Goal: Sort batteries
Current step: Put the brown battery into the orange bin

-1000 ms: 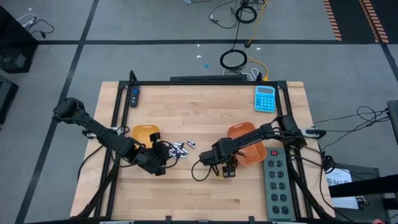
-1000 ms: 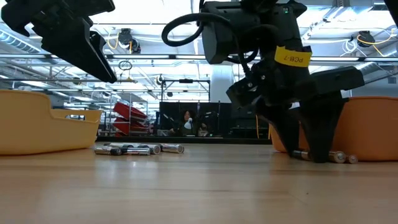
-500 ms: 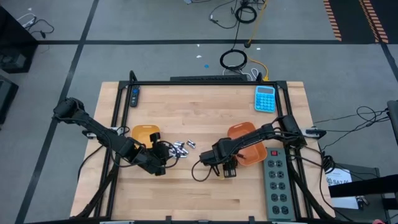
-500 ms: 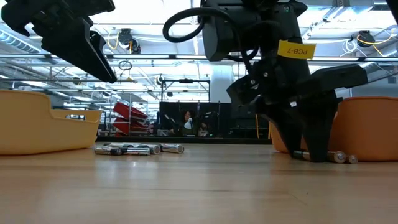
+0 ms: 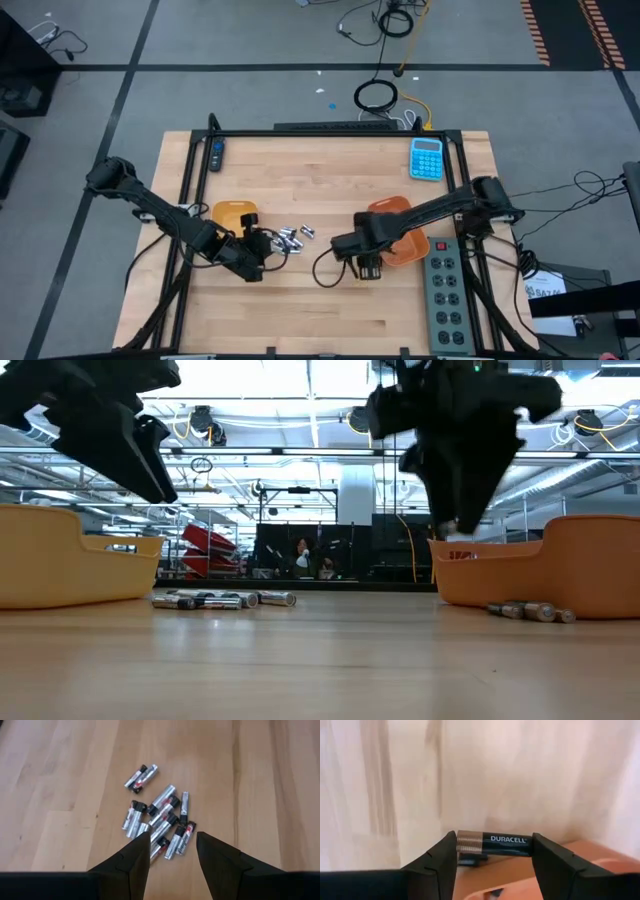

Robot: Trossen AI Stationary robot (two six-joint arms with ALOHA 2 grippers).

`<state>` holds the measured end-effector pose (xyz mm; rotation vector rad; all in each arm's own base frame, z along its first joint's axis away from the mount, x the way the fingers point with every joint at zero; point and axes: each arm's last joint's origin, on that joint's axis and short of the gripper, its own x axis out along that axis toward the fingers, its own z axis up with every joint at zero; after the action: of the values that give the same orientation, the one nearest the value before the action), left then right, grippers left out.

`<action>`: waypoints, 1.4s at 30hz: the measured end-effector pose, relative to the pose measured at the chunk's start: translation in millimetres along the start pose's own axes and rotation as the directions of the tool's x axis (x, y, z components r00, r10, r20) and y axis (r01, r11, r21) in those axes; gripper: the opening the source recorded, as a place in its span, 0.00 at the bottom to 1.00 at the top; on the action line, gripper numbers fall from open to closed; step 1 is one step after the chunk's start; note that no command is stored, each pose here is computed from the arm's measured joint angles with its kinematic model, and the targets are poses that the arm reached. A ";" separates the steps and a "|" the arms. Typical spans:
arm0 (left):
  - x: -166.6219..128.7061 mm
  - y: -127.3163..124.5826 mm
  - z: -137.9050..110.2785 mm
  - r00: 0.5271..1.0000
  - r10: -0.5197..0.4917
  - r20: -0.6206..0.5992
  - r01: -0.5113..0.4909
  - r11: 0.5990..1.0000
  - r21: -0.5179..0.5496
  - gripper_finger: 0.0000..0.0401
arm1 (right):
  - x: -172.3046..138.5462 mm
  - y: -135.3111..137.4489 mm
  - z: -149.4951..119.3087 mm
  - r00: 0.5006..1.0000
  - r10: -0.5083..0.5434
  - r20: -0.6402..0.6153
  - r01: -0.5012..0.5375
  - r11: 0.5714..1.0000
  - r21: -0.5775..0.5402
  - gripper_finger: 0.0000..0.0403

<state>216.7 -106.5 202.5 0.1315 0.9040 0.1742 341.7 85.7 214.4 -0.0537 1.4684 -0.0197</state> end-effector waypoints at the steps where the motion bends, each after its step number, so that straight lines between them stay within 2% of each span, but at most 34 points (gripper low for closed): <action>1: 0.4 0.6 0.9 1.000 0.002 0.005 -0.002 1.000 -0.016 0.42 | -8.0 -1.8 -2.7 1.000 -0.006 0.016 0.006 1.000 0.015 0.47; 4: 1.0 0.8 4.8 0.999 0.001 0.039 0.001 0.999 -0.054 0.42 | -33.0 -8.6 -14.4 0.998 -0.050 0.042 0.048 0.997 0.059 0.47; 7: 0.7 -0.3 8.7 0.997 0.004 0.081 0.001 0.998 -0.058 0.42 | -39.5 -13.6 -27.6 0.993 -0.116 -0.010 0.116 0.988 0.097 0.47; 14: 0.3 -2.0 13.2 0.992 -0.010 0.123 0.014 1.000 -0.028 0.42 | -17.5 -17.8 -56.5 0.987 -0.113 -0.112 0.129 0.980 0.151 0.47; 19: 5.0 -6.9 16.3 0.989 -0.050 0.140 0.052 0.999 -0.010 0.42 | -4.7 -19.0 -67.9 0.993 -0.100 -0.057 0.109 0.975 0.193 0.47; 22: 12.0 -12.7 17.4 0.986 -0.089 0.139 0.086 0.996 0.022 0.42 | 3.4 -19.3 -73.0 0.992 -0.103 -0.073 0.117 0.971 0.207 0.47; 23: 14.7 -14.9 17.7 0.985 -0.101 0.139 0.098 0.995 0.029 0.42 | 3.6 -19.4 -73.3 0.992 -0.104 -0.074 0.118 0.970 0.214 0.50; 27: 25.7 -20.9 16.5 0.987 -0.101 0.127 0.095 0.994 0.054 0.42 | 3.8 -19.5 -73.6 0.992 -0.106 -0.072 0.120 0.964 0.237 0.71; 29: 31.1 -23.4 14.9 0.989 -0.098 0.114 0.092 0.994 0.060 0.42 | 3.4 -19.7 -74.4 0.991 -0.109 -0.077 0.124 0.962 0.242 0.75; 36: 42.2 -29.2 11.4 0.990 -0.113 0.083 0.107 0.992 0.071 0.42 | -2.6 -19.6 -71.8 0.991 -0.108 -0.074 0.123 0.962 0.243 0.66; 42: 42.6 -30.6 12.1 0.987 -0.139 0.085 0.134 0.989 0.069 0.42 | -27.7 -11.8 -49.2 0.992 -0.096 0.076 0.071 0.959 0.276 0.64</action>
<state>255.0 -128.1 171.5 0.1340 0.8264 0.0120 290.1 74.0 237.5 0.1068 1.3620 -0.2854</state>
